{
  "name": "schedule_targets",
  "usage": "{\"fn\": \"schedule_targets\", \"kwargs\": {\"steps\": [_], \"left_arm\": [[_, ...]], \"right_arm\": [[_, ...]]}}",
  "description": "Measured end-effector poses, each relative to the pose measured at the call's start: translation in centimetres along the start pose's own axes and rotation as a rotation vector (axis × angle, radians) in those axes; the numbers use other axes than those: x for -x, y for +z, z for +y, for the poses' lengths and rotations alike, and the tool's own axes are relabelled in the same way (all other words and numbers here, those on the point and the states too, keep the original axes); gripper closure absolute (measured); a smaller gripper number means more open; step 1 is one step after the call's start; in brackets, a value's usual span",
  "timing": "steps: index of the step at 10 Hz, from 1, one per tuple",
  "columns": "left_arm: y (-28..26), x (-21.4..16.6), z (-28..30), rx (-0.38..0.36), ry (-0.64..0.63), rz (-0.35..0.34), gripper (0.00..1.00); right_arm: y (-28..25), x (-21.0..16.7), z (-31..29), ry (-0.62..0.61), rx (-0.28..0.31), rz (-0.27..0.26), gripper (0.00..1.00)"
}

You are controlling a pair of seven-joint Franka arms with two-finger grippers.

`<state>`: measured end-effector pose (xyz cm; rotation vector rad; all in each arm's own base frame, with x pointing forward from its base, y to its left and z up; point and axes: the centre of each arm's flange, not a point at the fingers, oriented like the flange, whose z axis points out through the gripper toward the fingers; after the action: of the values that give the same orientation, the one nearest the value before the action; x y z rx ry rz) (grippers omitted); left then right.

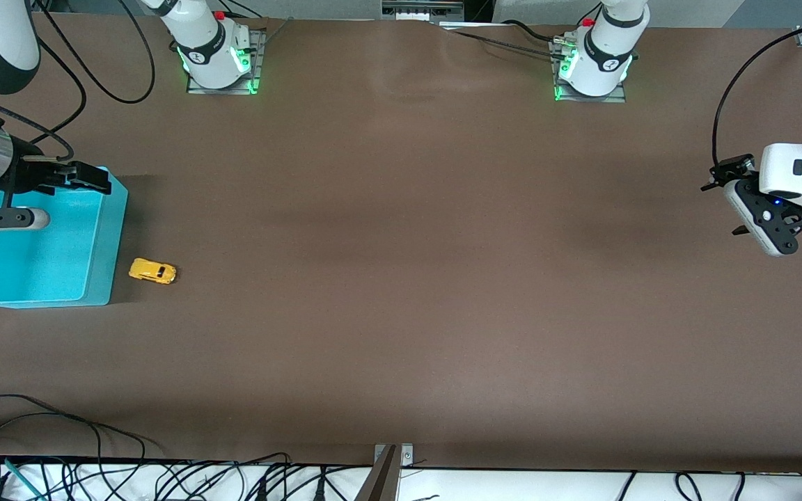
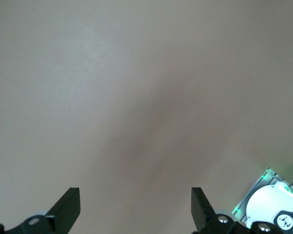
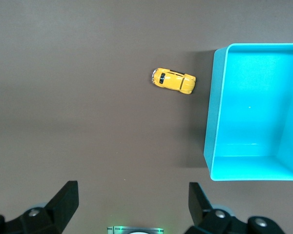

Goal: Wind up and store yellow beetle car
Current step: 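Reach the right gripper down to the car and grasp it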

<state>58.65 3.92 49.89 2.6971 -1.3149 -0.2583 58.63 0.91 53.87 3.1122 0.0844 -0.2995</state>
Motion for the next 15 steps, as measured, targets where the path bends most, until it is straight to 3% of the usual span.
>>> {"fn": "schedule_targets", "kwargs": {"steps": [2,4,7,9,12,15], "left_arm": [[-1.3,-1.9,1.8,-0.003,-0.074,-0.002,0.00],[-3.2,-4.1,4.6,0.005,-0.184,-0.016,0.00],[-4.5,-6.7,8.4,0.012,-0.333,-0.045,0.00],[-5.2,-7.5,9.9,-0.018,-0.377,-0.055,0.00],[-7.0,-6.1,7.6,-0.066,-0.470,0.077,0.00],[-8.1,-5.8,10.4,-0.094,-0.603,0.097,0.00]], "right_arm": [[0.3,-0.1,-0.2,-0.137,0.000,-0.007,0.00],[2.1,-0.9,-0.3,-0.355,-0.004,-0.024,0.00],[7.5,-3.4,-0.1,-0.711,0.008,0.013,0.00],[12.6,-4.4,1.1,-0.887,0.007,0.002,0.00],[18.5,-6.7,3.7,-1.111,0.045,-0.022,0.00],[23.7,-9.1,5.7,-1.261,0.093,0.000,0.00]]}}
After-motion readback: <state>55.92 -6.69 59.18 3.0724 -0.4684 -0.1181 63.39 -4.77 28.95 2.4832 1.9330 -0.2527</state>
